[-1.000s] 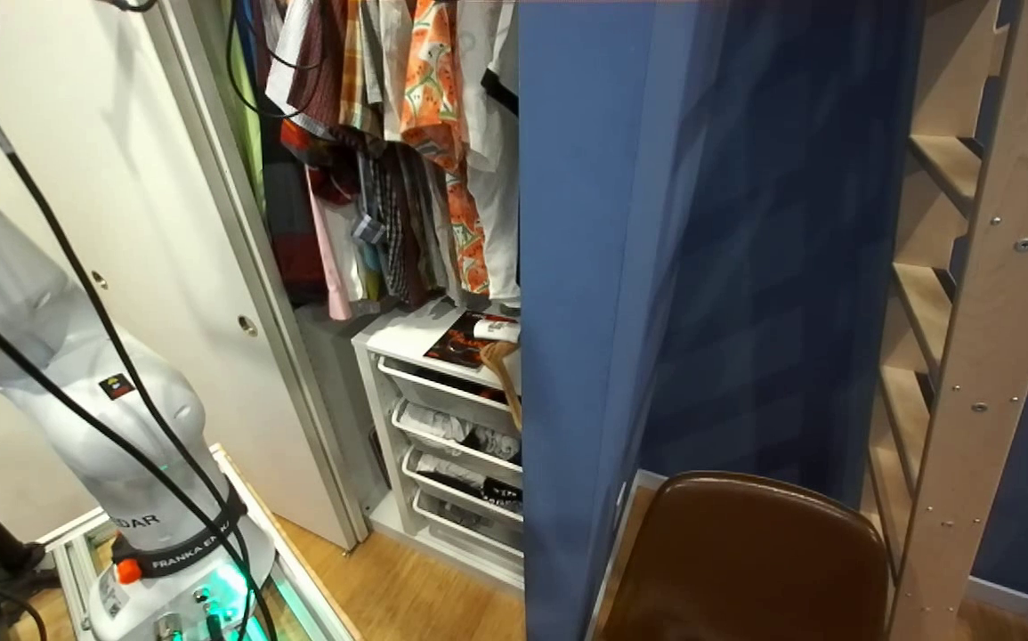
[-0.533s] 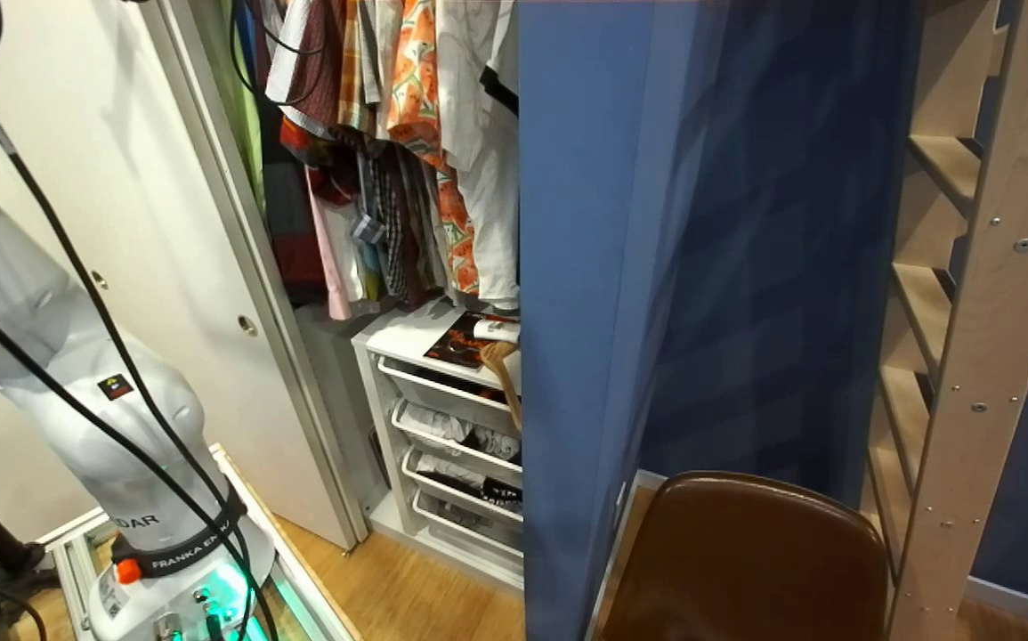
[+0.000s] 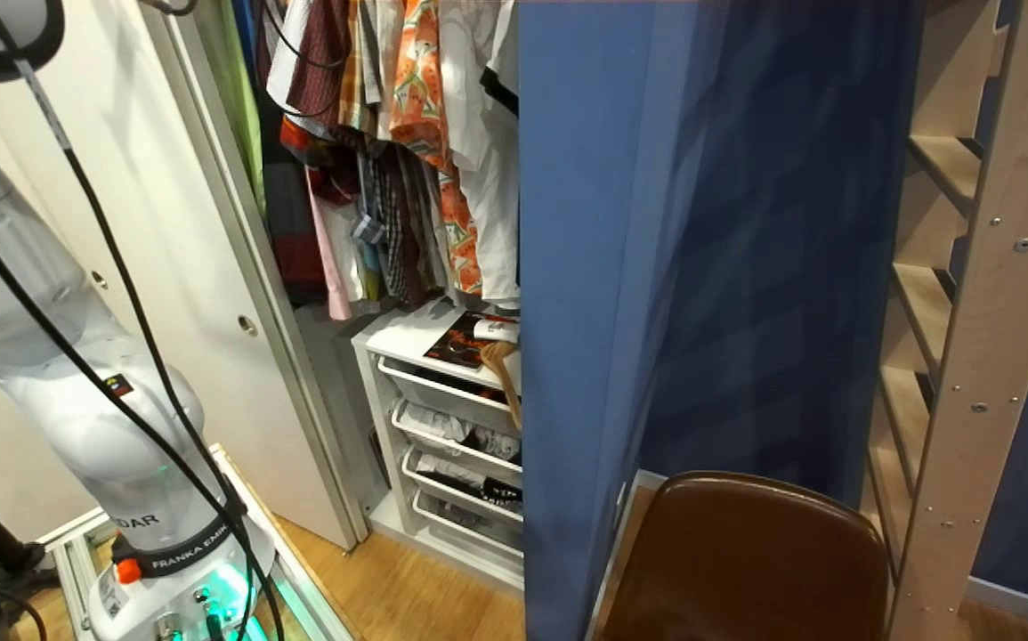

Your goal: Hang the orange shirt and white shirt on the second nail from the right

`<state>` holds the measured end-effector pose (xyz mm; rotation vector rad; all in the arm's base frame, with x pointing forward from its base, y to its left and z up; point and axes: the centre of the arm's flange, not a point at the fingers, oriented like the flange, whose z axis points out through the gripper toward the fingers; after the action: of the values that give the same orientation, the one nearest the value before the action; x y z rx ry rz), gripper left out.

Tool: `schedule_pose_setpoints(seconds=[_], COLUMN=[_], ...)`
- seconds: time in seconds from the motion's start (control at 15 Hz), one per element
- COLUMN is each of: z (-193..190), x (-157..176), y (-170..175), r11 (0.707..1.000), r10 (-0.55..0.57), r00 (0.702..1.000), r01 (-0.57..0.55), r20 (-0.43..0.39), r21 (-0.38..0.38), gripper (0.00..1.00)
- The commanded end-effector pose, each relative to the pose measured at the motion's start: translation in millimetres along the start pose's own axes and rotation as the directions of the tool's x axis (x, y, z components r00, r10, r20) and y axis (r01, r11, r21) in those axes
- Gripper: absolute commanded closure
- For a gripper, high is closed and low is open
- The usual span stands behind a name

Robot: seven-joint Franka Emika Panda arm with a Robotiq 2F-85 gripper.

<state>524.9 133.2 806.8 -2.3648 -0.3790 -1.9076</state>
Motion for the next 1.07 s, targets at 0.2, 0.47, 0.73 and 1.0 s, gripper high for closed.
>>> schedule_pose_setpoints(seconds=[0.2, 0.47, 0.73, 1.0], z=[32, 43, 39, 32], x=[2, -7, -4, -3], y=[8, -6, -13, -7], r11=[1.000, 0.999, 0.998, 0.999], r10=[-0.016, -0.040, -0.026, 0.021], r00=[1.000, 0.998, 0.999, 1.000], r01=[0.016, 0.039, 0.024, -0.020], r20=[0.003, 0.044, 0.034, -0.014], r21=[-0.009, 0.032, 0.061, 0.028], gripper=[0.00, 0.31, 0.61, 0.86])
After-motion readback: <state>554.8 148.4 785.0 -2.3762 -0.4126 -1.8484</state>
